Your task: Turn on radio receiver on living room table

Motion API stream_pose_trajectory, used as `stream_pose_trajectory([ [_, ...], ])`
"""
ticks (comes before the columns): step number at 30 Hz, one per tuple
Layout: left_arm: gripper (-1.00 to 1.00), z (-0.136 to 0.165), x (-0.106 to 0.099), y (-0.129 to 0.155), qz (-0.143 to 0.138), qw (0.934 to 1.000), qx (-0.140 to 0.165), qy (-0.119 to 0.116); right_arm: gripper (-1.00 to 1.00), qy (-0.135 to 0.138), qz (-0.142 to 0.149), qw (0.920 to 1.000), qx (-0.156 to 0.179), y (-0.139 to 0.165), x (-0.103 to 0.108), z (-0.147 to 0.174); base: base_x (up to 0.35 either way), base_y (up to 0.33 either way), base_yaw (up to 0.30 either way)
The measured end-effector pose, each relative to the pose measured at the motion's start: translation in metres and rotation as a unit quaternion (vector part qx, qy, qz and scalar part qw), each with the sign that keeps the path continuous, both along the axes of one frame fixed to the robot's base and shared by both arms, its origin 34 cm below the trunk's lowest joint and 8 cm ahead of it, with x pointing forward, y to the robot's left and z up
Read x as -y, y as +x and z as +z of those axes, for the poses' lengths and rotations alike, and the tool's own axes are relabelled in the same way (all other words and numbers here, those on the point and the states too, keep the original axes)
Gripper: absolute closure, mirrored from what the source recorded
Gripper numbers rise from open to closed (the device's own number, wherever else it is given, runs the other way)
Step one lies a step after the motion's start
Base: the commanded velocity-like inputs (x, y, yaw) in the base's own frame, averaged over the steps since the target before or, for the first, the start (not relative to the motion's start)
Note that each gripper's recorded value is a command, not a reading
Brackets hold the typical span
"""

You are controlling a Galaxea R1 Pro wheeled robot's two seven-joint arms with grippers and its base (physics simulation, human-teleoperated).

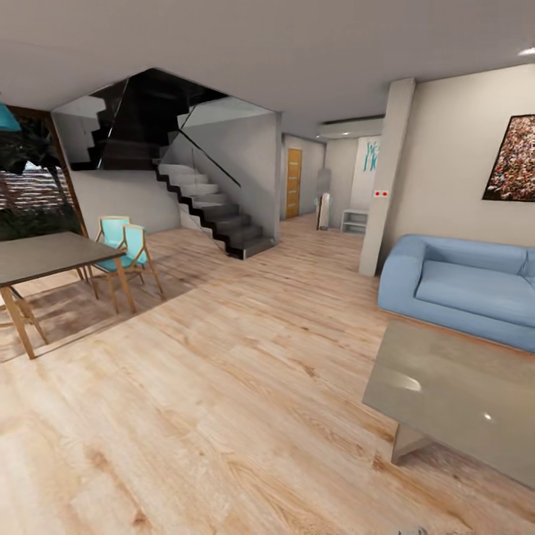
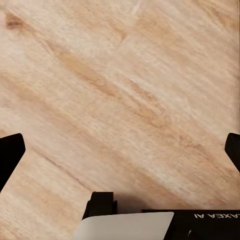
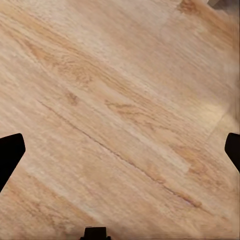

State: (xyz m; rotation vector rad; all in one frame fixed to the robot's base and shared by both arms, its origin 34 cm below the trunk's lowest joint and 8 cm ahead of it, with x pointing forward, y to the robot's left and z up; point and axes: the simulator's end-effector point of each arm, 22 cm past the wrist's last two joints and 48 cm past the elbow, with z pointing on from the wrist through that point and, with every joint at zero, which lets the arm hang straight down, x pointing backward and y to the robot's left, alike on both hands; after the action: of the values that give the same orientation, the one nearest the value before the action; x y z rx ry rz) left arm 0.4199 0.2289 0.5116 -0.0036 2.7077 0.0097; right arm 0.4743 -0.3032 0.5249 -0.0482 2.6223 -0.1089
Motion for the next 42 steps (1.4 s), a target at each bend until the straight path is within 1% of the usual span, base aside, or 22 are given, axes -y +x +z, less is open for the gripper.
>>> stream_pose_trajectory([
  [42,-1.00,-0.0001,0.0011,-0.0001,0.000,1.0000,0.000,-0.001,-1.00,0.000,0.000,1.0000,0.000,0.0000,0.0000,0.0000,0.000,0.000,-0.285],
])
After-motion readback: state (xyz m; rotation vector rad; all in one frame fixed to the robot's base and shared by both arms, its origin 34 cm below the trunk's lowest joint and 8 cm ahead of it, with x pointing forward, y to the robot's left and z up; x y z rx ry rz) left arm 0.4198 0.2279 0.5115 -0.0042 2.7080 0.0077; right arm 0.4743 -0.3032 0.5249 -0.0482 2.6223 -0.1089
